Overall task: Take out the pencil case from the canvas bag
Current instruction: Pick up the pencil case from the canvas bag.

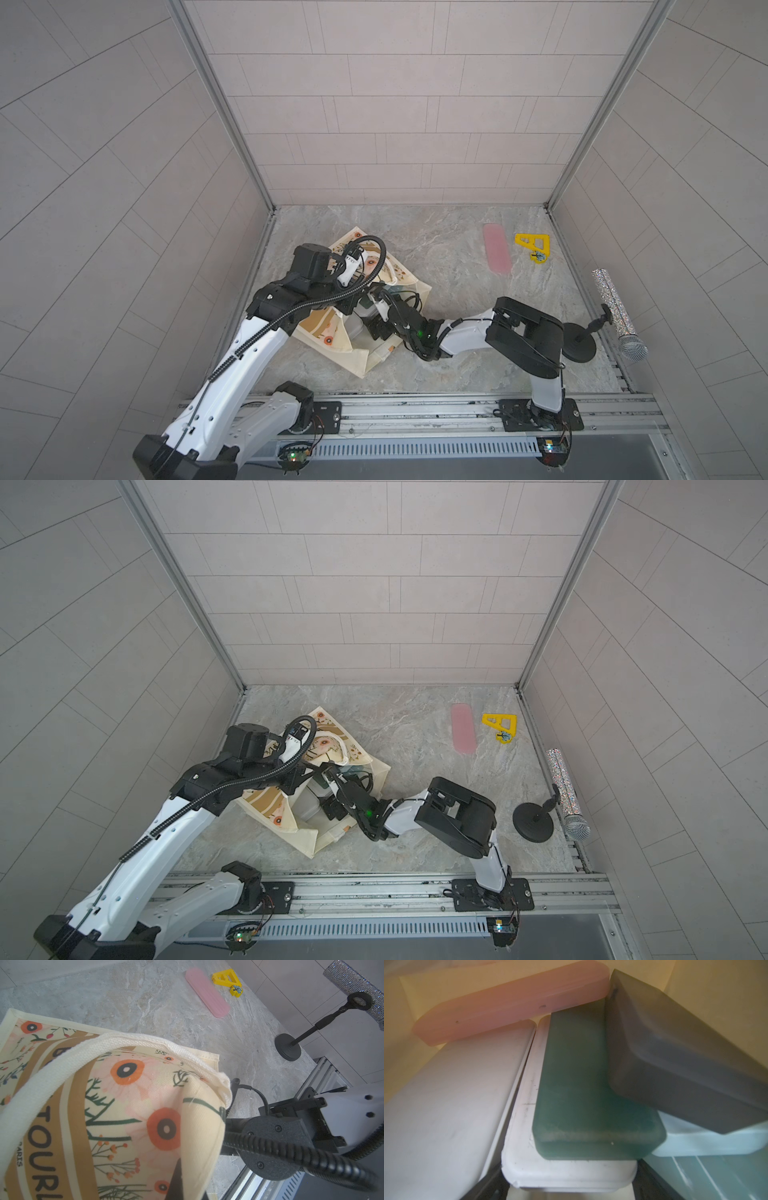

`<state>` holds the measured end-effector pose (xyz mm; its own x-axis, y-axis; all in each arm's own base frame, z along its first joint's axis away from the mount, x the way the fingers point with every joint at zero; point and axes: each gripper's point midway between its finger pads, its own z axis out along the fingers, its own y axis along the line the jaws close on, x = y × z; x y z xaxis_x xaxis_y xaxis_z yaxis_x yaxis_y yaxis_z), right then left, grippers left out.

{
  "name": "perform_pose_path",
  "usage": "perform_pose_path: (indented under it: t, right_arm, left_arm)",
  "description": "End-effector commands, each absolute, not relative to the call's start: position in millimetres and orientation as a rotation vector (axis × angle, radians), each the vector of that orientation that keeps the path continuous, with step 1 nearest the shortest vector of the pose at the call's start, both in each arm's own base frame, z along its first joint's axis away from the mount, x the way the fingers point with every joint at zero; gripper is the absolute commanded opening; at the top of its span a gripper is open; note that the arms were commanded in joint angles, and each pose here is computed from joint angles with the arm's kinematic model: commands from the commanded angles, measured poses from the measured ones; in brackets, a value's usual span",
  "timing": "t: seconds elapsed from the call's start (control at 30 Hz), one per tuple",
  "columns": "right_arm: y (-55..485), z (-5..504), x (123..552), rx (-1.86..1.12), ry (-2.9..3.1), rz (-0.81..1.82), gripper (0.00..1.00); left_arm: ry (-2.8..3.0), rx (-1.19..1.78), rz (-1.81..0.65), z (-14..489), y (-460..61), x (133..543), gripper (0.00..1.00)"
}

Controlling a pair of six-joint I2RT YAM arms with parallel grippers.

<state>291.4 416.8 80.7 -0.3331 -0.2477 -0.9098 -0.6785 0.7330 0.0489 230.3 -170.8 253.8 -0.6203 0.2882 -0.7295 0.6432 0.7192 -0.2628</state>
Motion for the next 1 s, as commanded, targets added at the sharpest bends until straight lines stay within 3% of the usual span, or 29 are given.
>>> perform_pose_path:
  t: [0.0, 0.5, 0.97]
  right_arm:
    - [406, 105, 287, -0.683, 1.873, 0.536, 0.78]
    - [347, 107, 248, -0.793, 2.001, 0.461, 0.80]
    - [396, 98, 280, -0.804, 1.948, 0.456, 0.97]
  left_arm:
    - [2.123, 0.718, -0.713, 278, -180, 233, 0.00]
    - [2.120, 0.618, -0.687, 280, -182, 261, 0.00]
    - [2.026, 0.684, -0.813, 305, -195, 245, 0.00]
